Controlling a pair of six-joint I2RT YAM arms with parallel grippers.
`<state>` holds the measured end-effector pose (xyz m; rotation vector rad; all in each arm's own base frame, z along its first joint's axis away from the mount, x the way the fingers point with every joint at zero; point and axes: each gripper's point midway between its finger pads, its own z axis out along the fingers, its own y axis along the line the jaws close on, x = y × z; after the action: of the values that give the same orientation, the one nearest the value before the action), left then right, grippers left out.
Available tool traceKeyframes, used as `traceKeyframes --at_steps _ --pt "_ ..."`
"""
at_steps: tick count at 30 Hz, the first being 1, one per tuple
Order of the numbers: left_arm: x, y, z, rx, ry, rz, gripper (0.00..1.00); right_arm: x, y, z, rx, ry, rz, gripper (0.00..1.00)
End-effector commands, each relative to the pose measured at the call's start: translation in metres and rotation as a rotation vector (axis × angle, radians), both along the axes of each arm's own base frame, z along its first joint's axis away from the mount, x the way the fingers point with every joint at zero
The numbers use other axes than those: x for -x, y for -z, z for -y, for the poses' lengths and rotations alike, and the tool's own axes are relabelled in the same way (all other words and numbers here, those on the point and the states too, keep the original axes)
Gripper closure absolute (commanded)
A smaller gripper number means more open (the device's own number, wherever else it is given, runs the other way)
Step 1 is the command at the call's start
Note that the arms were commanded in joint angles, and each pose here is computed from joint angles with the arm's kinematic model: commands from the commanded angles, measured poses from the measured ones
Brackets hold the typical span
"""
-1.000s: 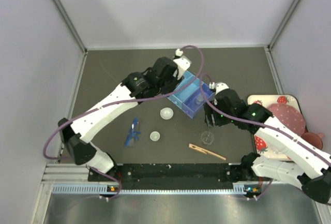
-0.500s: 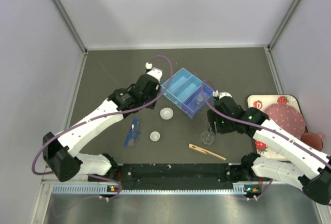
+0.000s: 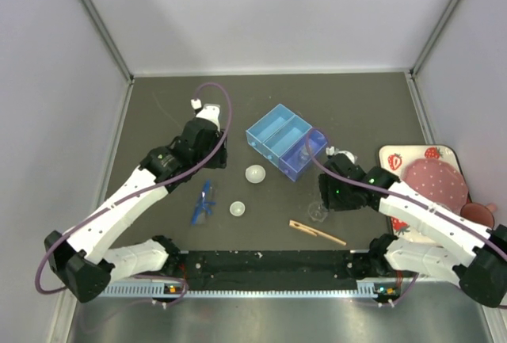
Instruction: Organize the chemistry lab equipment
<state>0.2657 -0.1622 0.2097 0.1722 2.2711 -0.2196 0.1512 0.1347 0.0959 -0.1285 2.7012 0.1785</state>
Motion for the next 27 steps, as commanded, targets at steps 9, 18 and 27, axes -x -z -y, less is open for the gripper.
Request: traceKeyframes --at_steps 9,18,27 --pt "0.002 -0.02 -0.001 0.078 -0.009 0.071 0.5 -0.011 0.03 -0.028 -0.054 0.023 -0.047 0.52" --pt "0.004 -0.013 -0.001 0.059 0.015 0.062 0.5 -0.021 0.032 -0.034 -0.03 0.011 -0.048 1.0" --pt "0.004 -0.017 0.002 0.063 0.04 0.072 0.5 -0.065 -0.049 -0.043 0.012 -0.05 0.128 1.0"
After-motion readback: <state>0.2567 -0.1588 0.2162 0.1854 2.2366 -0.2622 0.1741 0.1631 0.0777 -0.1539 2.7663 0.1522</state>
